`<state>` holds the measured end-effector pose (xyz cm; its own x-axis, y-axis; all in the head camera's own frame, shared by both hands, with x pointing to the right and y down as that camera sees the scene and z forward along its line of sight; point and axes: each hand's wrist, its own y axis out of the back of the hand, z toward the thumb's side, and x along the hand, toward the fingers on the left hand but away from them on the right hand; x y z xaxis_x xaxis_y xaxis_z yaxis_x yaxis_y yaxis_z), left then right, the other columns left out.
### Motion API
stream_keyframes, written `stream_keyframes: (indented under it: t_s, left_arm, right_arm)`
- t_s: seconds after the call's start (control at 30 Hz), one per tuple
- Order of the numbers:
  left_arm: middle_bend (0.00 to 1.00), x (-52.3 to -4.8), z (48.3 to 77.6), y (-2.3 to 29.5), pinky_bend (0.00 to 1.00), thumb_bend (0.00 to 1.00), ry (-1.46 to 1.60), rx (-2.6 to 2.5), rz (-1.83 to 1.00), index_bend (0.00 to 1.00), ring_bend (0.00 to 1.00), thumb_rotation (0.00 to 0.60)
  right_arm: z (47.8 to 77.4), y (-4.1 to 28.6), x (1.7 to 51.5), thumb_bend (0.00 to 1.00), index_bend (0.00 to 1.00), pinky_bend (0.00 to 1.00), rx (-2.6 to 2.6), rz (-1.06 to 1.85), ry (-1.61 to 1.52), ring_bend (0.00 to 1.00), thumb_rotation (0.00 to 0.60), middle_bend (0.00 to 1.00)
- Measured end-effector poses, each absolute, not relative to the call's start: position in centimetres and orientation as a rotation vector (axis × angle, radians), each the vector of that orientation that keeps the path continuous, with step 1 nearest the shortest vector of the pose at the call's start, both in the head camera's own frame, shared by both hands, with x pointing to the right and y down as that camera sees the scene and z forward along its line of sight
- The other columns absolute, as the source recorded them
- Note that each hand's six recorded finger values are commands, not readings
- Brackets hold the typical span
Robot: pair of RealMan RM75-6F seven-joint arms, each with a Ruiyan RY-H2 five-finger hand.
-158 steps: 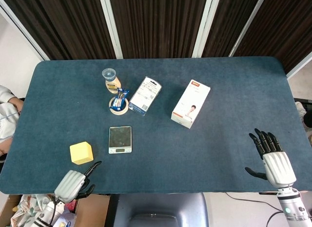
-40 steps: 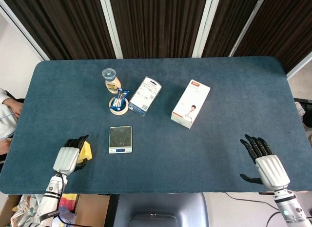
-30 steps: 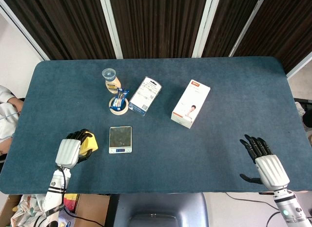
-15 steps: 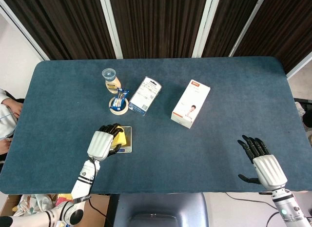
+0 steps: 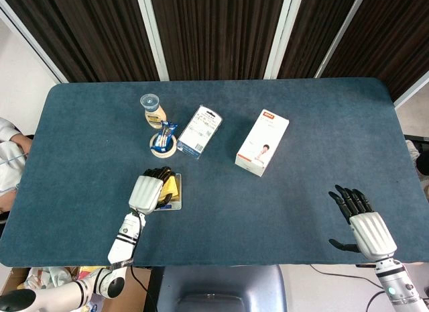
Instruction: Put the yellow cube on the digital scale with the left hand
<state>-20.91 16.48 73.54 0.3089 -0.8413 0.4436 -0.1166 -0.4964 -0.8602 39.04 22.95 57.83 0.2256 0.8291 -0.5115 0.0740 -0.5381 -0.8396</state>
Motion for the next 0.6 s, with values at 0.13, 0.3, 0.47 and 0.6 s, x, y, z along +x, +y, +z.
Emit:
stream_keyframes:
  t_s: [0.13,0.3,0.47,0.6]
  left_arm:
    - [0.00,-21.0,73.4,16.4,0.05,0.35,0.861,-1.841,-1.240,0.00,0.00,0.600]
    - [0.00,-21.0,73.2,16.5,0.03,0.34,0.853,-1.862,-1.243,0.00,0.00,0.600]
    - [0.00,-20.9,72.5,16.6,0.02,0.34,0.843,-1.866,-1.233,0.00,0.00,0.600]
    - [0.00,-22.1,70.6,16.7,0.02,0.33,0.845,-1.837,-1.198,0.00,0.00,0.600]
  right_arm:
    - [57.8,22.9,39.1,0.12,0.00,0.00,-1.801,1.376,-0.837,0.00,0.600,0.00]
    - [57.7,22.9,39.1,0.12,0.00,0.00,-1.798,1.375,-0.849,0.00,0.600,0.00]
    - [57.5,22.8,39.2,0.12,0.00,0.00,-1.794,1.368,-0.855,0.00,0.600,0.00]
    - [57.3,22.8,39.5,0.12,0.00,0.00,-1.791,1.367,-0.855,0.00,0.600,0.00]
